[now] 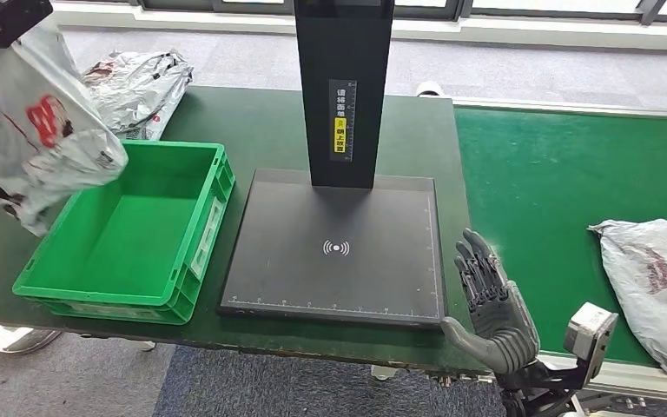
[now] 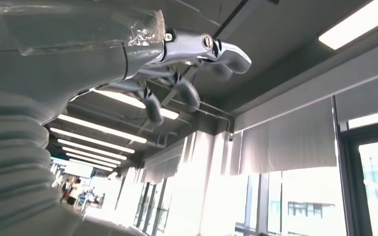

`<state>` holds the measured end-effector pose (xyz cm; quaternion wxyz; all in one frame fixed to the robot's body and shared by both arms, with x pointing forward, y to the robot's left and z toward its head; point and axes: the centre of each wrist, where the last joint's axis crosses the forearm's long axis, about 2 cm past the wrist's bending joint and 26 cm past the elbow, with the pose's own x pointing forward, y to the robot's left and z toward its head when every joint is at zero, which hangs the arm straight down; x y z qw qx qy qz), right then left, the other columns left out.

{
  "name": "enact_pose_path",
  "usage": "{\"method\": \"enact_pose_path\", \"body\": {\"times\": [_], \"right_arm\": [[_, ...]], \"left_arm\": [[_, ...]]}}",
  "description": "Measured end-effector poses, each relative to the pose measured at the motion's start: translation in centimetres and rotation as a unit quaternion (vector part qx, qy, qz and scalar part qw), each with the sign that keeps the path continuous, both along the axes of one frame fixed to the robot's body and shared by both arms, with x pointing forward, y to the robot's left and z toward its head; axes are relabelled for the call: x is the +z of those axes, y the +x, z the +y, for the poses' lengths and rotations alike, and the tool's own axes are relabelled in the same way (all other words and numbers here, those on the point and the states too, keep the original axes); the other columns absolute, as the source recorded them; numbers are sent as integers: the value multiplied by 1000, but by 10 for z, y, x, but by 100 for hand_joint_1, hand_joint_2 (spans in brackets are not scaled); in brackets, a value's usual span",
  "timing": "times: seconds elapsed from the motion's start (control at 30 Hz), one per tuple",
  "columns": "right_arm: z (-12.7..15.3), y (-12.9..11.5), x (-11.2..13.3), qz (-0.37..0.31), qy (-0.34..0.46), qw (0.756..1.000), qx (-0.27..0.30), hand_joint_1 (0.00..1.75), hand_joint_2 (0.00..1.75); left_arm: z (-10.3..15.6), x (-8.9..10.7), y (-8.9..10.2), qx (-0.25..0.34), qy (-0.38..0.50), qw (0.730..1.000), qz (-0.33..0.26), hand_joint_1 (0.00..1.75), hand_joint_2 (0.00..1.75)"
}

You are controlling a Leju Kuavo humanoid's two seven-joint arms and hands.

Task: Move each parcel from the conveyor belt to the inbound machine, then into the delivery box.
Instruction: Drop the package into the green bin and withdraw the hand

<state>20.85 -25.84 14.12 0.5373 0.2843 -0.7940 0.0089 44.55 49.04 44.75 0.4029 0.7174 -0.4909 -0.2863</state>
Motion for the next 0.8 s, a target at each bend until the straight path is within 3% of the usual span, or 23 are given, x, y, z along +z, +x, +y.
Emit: {"method": "enact_pose_path", "body": {"times": [0.2,0.53,0.73,0.8], "right_arm": [[1,-1,-1,7,1,1000,2,0,175],[2,-3,-2,12,3,1000,2,0,175],[2,-3,-2,14,7,1000,2,0,175],[2,-3,-3,15,8,1000,2,0,175]], "left_arm": [[-2,0,5,-27,-45,998,35,0,0],[-10,0,10,-50,-66,996,43,0,0],[-22,3,16,-133,-152,978,57,0,0],[-27,2,19,-178,-204,961,61,0,87]]}}
